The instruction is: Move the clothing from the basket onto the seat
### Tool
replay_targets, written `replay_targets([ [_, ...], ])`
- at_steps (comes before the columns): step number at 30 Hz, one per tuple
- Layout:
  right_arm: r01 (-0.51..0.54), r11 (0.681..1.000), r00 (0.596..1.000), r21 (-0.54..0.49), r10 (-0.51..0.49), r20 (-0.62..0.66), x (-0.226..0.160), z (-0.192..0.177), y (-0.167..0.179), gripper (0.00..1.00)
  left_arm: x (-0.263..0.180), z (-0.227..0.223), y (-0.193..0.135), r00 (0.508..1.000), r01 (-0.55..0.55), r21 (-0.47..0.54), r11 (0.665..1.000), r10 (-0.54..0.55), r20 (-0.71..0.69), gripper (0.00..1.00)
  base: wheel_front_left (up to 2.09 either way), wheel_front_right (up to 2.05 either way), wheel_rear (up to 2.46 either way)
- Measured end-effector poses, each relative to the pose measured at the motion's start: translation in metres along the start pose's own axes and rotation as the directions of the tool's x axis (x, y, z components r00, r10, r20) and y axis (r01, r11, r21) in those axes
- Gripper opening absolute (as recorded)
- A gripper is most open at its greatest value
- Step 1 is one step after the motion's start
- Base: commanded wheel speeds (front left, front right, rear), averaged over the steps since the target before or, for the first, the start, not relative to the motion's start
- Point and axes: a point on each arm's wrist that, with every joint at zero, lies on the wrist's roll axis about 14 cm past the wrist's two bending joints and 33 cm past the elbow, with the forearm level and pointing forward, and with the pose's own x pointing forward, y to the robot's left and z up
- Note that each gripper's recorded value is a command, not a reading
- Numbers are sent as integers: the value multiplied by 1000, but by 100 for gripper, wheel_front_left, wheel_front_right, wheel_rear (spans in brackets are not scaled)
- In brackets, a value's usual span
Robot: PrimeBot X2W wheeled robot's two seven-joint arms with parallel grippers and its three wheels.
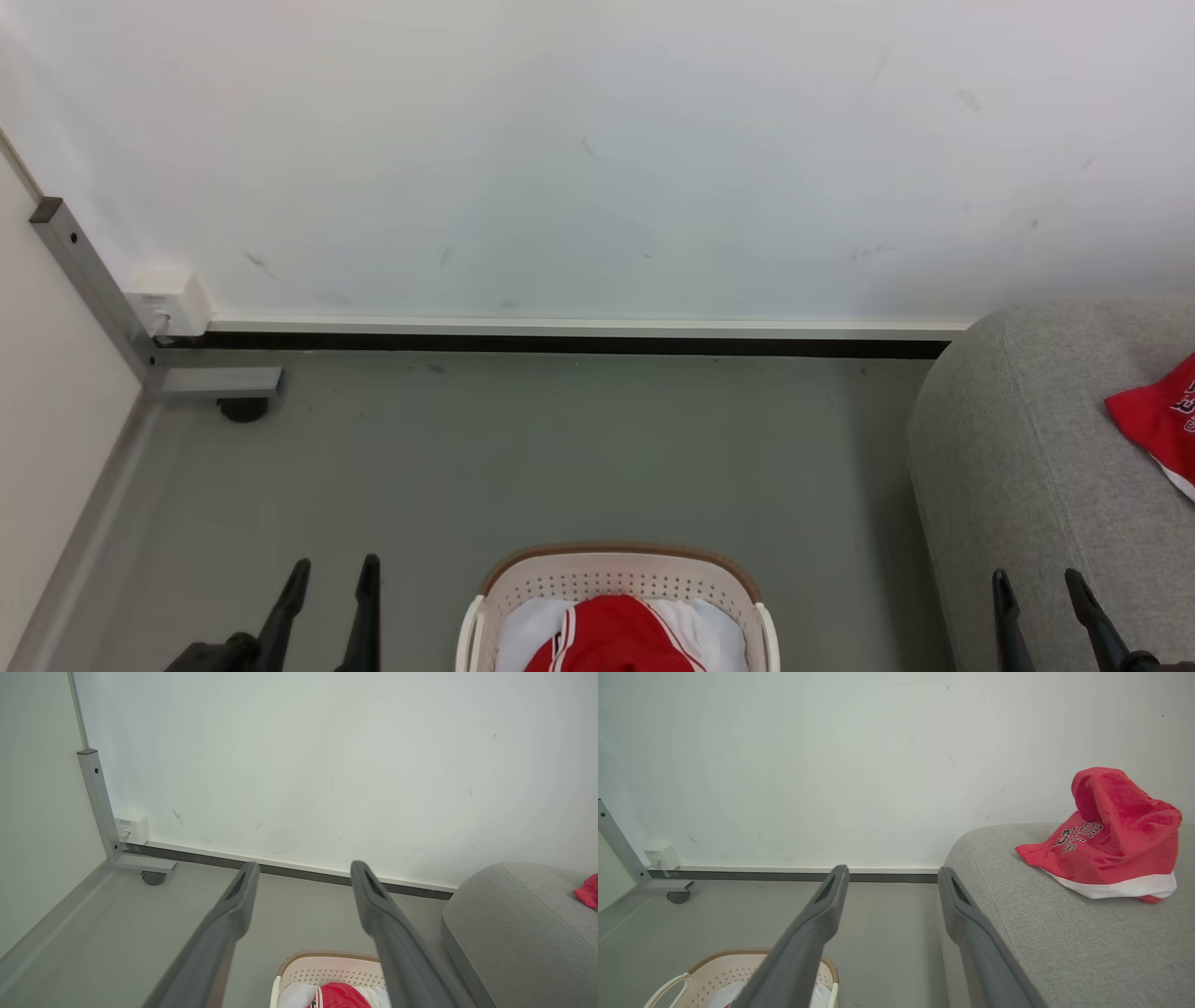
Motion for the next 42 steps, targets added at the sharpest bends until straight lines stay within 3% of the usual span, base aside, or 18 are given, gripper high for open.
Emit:
replay_targets([
  [9, 10, 1000, 1000, 8, -10, -7, 0, -3, -3, 100, 9, -7, -11, 999, 31, -8, 999, -32, -18, 100, 0, 0, 0],
  [14, 0, 1000, 1000, 0, 0, -5, 14, -1, 0, 100, 29, -17, -28, 993, 106, 8, 994, -105, -52, 100, 0, 0, 0],
  [24, 19, 1000, 1000, -24, -18, 16, 74, -2, -12, 100, 105, -95, -75, 904, 337, 30, 941, -315, -290, 100, 0, 0, 0],
  [28, 22, 1000, 1000, -23, -22, 3, 97, -14, -17, 100, 123, -149, -83, 823, 410, 41, 911, -350, -448, 100, 0, 0, 0],
  [32, 24, 999, 999, -26, -24, -24, 115, -32, -22, 100, 125, -209, -85, 711, 468, 36, 883, -353, -608, 100, 0, 0, 0],
  [42, 73, 997, 992, -35, -76, -96, 124, -69, -46, 100, 81, -323, -94, 402, 573, -66, 817, -351, -846, 100, 0, 0, 0],
])
